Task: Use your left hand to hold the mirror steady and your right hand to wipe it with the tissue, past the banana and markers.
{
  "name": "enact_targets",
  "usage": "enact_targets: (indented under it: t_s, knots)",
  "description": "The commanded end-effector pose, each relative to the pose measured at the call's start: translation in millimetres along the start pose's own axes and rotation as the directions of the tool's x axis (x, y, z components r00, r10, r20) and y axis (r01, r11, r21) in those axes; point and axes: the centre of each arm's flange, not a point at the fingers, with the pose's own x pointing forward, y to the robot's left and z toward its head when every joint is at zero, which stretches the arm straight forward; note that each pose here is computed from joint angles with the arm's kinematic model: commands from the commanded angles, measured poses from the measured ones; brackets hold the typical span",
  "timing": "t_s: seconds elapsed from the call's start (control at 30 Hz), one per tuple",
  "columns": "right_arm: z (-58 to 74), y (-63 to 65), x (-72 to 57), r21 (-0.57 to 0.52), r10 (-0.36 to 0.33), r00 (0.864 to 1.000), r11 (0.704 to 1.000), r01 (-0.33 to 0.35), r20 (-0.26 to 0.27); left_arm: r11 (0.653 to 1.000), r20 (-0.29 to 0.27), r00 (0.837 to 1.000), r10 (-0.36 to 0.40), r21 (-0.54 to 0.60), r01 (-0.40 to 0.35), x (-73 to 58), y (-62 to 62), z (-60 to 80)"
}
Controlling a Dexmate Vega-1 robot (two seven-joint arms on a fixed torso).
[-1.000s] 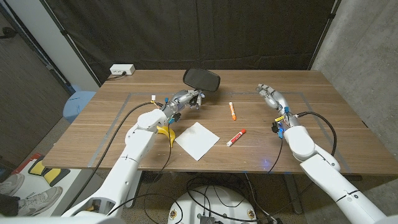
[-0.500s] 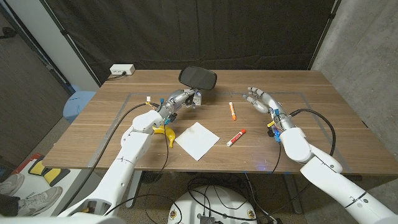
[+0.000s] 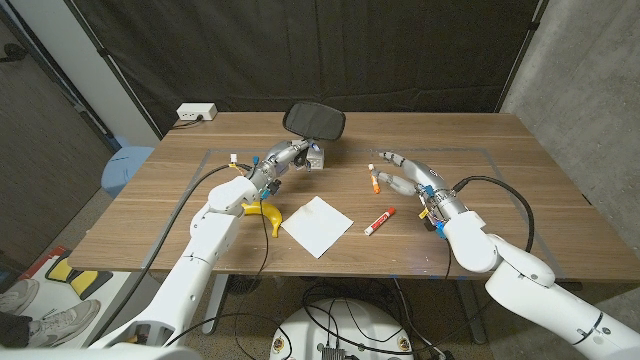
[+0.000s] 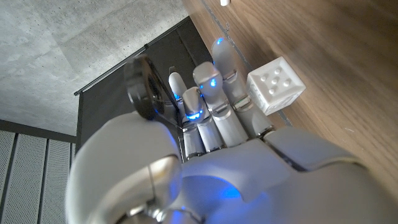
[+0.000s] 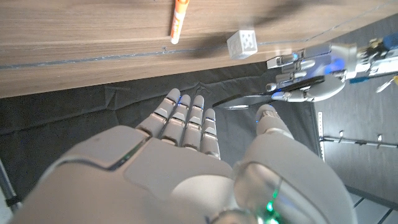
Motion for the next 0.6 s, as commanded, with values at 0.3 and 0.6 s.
enact_targets:
  t_s: [0.3,0.6]
  knots:
    - [40.7,25.0,-6.1,-0.193,0.157,0.985,0.971,-0.141,0.074,0.999,0.014,0.999,0.047,-0.005,-0.046,-8.4,8.5,8.7]
    - [55.2,40.8,-1.0,-0.253,0.215,0.971,0.950,-0.184,0.103,0.998,0.015,0.998,0.058,-0.004,-0.058,-12.6,13.5,11.6]
